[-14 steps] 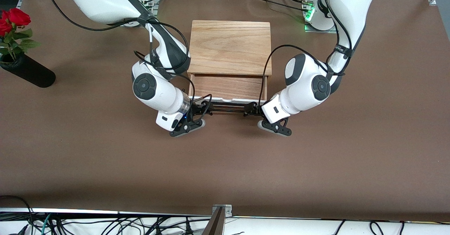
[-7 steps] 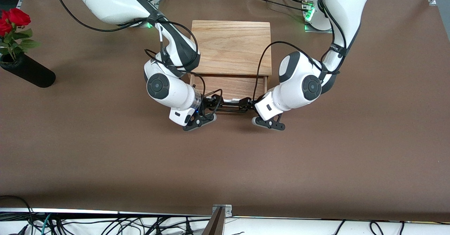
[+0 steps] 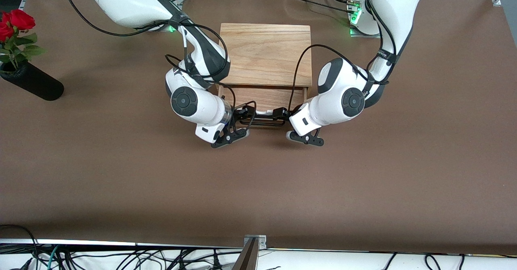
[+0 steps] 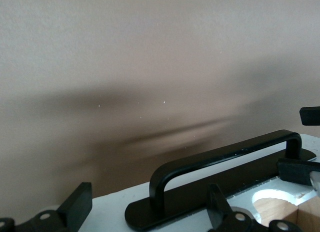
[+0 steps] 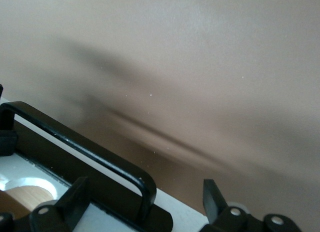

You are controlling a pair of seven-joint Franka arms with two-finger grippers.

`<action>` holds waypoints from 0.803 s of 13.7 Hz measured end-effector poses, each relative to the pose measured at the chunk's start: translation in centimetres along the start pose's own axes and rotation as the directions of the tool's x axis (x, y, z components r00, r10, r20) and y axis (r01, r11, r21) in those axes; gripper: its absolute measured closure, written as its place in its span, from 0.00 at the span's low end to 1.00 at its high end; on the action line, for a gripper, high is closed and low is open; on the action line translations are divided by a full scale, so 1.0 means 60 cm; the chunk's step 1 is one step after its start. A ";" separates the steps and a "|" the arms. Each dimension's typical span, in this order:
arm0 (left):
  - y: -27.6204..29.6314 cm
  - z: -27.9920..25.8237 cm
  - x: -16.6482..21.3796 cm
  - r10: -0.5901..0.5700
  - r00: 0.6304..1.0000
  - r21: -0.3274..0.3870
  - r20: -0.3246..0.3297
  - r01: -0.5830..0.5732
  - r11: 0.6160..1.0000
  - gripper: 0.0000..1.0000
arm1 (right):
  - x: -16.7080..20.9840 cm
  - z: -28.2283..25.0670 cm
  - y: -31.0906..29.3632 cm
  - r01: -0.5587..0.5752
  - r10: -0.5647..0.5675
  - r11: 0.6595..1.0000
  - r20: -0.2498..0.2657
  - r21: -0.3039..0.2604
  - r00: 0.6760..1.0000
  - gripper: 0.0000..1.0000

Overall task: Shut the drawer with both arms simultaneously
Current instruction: 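Push the white drawer front into the cabinet with both grippers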

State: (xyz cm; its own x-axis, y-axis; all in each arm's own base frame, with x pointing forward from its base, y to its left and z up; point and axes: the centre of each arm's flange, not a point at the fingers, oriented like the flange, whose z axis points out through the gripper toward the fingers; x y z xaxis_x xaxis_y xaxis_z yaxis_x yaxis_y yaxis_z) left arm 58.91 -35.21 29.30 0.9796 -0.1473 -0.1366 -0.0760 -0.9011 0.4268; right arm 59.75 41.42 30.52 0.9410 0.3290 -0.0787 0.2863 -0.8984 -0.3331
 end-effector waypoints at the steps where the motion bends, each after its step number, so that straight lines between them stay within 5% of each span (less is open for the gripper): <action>1: 0.000 0.001 -0.002 0.000 1.000 0.002 0.016 0.000 1.000 0.00 | -0.003 0.002 0.000 -0.001 0.001 1.000 0.014 0.000 1.000 0.00; 11: 0.004 0.011 -0.024 0.003 0.990 0.014 0.139 -0.005 1.000 0.00 | -0.026 0.014 -0.019 0.015 -0.014 1.000 0.118 -0.006 0.993 0.00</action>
State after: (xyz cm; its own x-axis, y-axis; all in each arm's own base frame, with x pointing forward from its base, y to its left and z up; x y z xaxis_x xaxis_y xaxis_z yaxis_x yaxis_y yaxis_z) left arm 57.39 -35.46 29.02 0.9441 -0.2053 -0.2580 -0.0836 -0.9059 0.4151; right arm 57.84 42.18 30.25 0.9090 0.3738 -0.1843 0.3014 -0.8951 -0.3286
